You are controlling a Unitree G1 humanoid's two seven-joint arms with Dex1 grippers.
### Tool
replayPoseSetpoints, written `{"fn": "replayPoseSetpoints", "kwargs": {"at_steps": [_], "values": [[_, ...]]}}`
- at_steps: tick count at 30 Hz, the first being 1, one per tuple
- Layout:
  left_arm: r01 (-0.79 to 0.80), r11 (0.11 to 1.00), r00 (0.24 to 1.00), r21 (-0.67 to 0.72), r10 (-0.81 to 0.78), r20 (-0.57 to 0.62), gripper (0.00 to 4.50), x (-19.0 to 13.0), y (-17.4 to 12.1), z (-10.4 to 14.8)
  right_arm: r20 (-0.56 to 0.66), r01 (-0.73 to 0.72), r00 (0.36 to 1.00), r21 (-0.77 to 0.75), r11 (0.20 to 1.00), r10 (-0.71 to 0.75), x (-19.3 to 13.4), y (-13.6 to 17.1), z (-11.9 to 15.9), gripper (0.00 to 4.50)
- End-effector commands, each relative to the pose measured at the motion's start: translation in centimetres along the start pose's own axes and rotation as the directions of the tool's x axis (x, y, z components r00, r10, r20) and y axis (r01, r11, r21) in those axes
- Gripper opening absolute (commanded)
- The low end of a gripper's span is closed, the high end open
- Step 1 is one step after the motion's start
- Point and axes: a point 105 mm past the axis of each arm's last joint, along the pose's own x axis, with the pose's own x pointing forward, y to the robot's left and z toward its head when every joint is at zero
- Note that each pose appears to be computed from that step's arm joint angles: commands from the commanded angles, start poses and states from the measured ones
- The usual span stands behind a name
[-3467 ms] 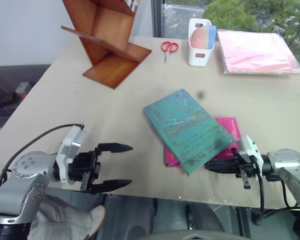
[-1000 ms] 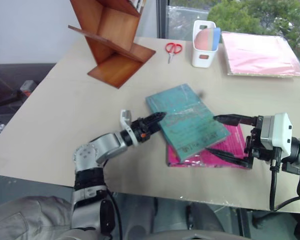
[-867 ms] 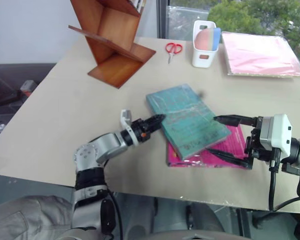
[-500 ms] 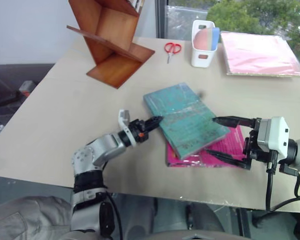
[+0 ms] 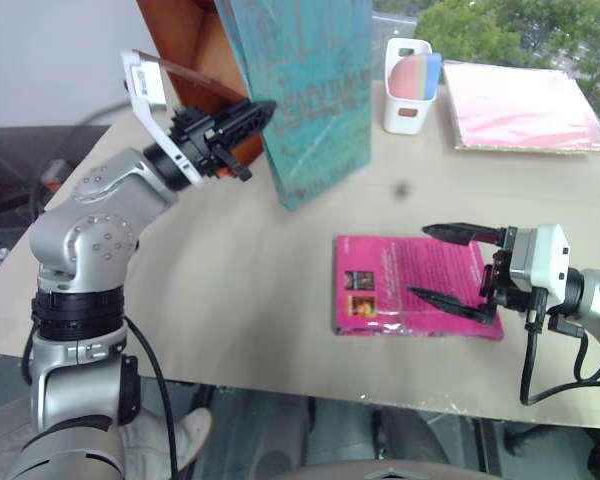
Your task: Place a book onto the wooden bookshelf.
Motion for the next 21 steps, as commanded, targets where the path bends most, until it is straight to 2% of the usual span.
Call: {"fn": "replayPoseSetpoints", "kwargs": {"at_steps": [1,3,6,8,11,15,18,21], "values": [[0.104,0.774,0.994,0.625,-0.090,-0.055,0.02,-0.5,2.0,2.8,0.048,-0.009,0.999,-0.046,0.999,0.011,0.3,-0.3,0.6,3.95],[0.133,0.635,0.991,0.761,-0.081,-0.106,0.02,-1.0,4.1,3.8,0.055,-0.013,0.998,-0.046,0.999,0.016,0.5,-0.4,0.3,3.95],[0.246,0.507,0.966,0.826,-0.055,-0.254,0.02,-2.4,7.1,3.7,0.066,-0.021,0.998,-0.053,0.998,0.024,0.8,-0.7,0.1,3.95],[0.311,0.486,0.940,0.817,-0.031,-0.339,0.02,-3.2,8.6,3.1,0.073,-0.023,0.997,-0.059,0.998,0.027,1.0,-0.8,0.0,3.95],[0.372,0.499,0.903,0.783,0.003,-0.430,0.02,-4.0,10.1,2.1,0.080,-0.024,0.996,-0.064,0.998,0.029,1.3,-1.0,0.0,3.95],[0.465,0.520,0.799,0.716,0.102,-0.593,0.02,-5.1,12.1,-0.2,0.095,-0.018,0.995,-0.076,0.997,0.026,1.8,-1.2,0.1,3.95],[0.498,0.471,0.722,0.728,0.241,-0.649,0.02,-5.6,13.9,-1.3,0.106,-0.011,0.994,-0.080,0.997,0.019,2.1,-1.3,0.3,3.95],[0.511,0.426,0.678,0.747,0.335,-0.655,0.02,-5.5,15.1,-1.7,0.110,-0.005,0.994,-0.085,0.996,0.014,2.3,-1.4,0.3,3.95]]}}
